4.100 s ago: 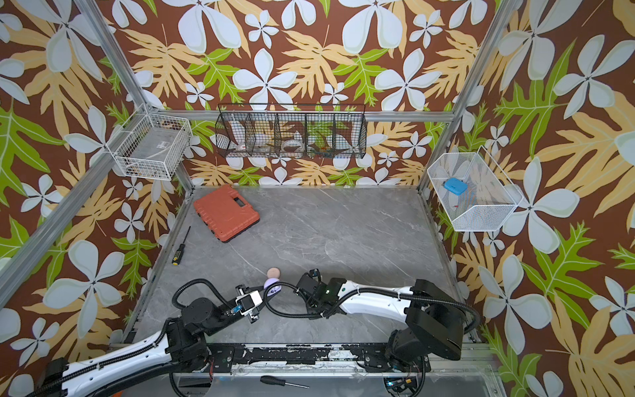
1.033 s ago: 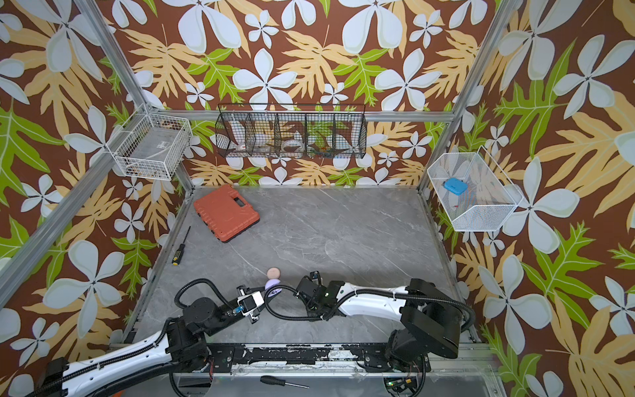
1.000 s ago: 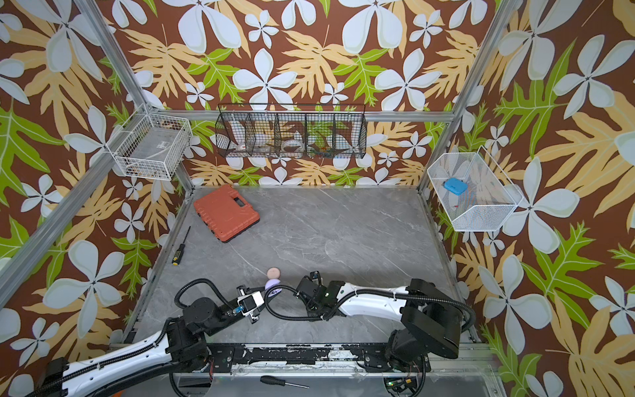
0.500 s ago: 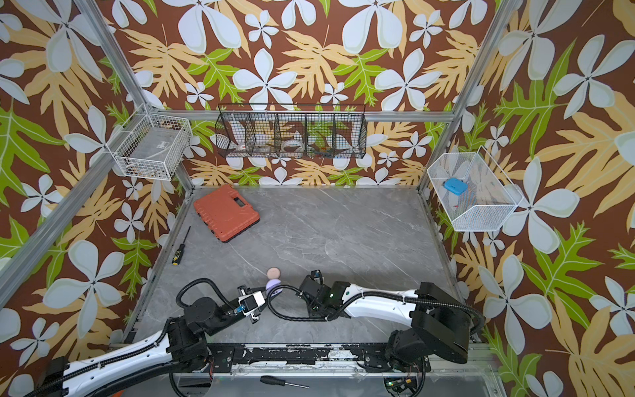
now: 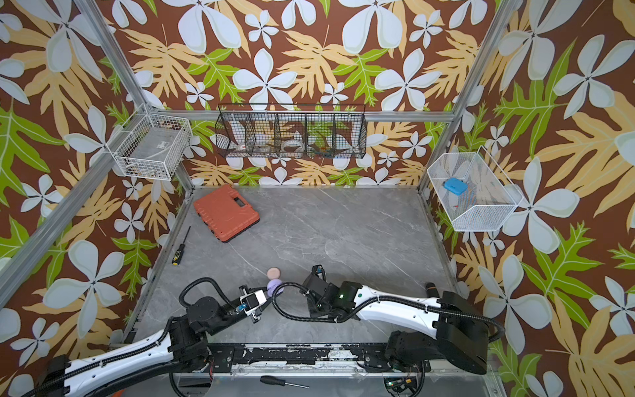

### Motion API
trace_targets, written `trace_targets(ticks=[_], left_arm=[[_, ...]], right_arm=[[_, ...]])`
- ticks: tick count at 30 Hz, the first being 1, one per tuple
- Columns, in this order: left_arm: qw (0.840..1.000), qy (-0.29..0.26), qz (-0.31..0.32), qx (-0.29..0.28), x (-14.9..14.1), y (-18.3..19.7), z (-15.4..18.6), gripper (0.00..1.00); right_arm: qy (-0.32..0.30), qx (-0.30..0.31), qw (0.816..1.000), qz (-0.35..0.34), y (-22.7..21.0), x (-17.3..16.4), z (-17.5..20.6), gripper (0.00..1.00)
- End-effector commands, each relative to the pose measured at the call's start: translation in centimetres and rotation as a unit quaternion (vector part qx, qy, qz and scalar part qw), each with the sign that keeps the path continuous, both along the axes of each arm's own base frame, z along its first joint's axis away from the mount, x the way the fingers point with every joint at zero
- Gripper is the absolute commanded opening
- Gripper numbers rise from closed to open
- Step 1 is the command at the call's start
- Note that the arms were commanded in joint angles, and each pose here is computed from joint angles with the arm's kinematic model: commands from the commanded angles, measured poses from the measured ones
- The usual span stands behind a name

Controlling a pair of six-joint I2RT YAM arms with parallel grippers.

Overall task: Insert wireless bluetooth earbuds into charging case
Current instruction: Pick up the wireless bluetooth earbud from the bottom-center of the table.

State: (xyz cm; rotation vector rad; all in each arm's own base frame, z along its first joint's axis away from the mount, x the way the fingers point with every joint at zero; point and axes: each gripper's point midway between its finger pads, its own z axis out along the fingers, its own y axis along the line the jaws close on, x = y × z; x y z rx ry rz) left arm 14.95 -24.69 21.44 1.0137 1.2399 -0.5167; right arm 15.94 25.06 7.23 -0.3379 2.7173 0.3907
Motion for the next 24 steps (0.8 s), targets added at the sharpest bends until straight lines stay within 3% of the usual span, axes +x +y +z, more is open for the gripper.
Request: trace_targets(ticks=[1,11,24], left_arm=[[1.000,-0.001,-0.003,-0.020,-0.1,-0.1,0.9,0.00],[0.999,0.027,-0.009,-0.040,0.0,-0.5,0.9,0.00],[0.992,0.106,-0.023,-0.067,0.2,-1.9,-0.1,0.00]], right_arm=[[-0.020,0.007,1.000,0.005,0.0,0.4,1.2,0.15],[-0.063,0.052,0.996,0.020,0.2,0.7,5.0,0.15],[-0.115,0.105,0.987,0.043,0.7,1.1,10.1,0.15]])
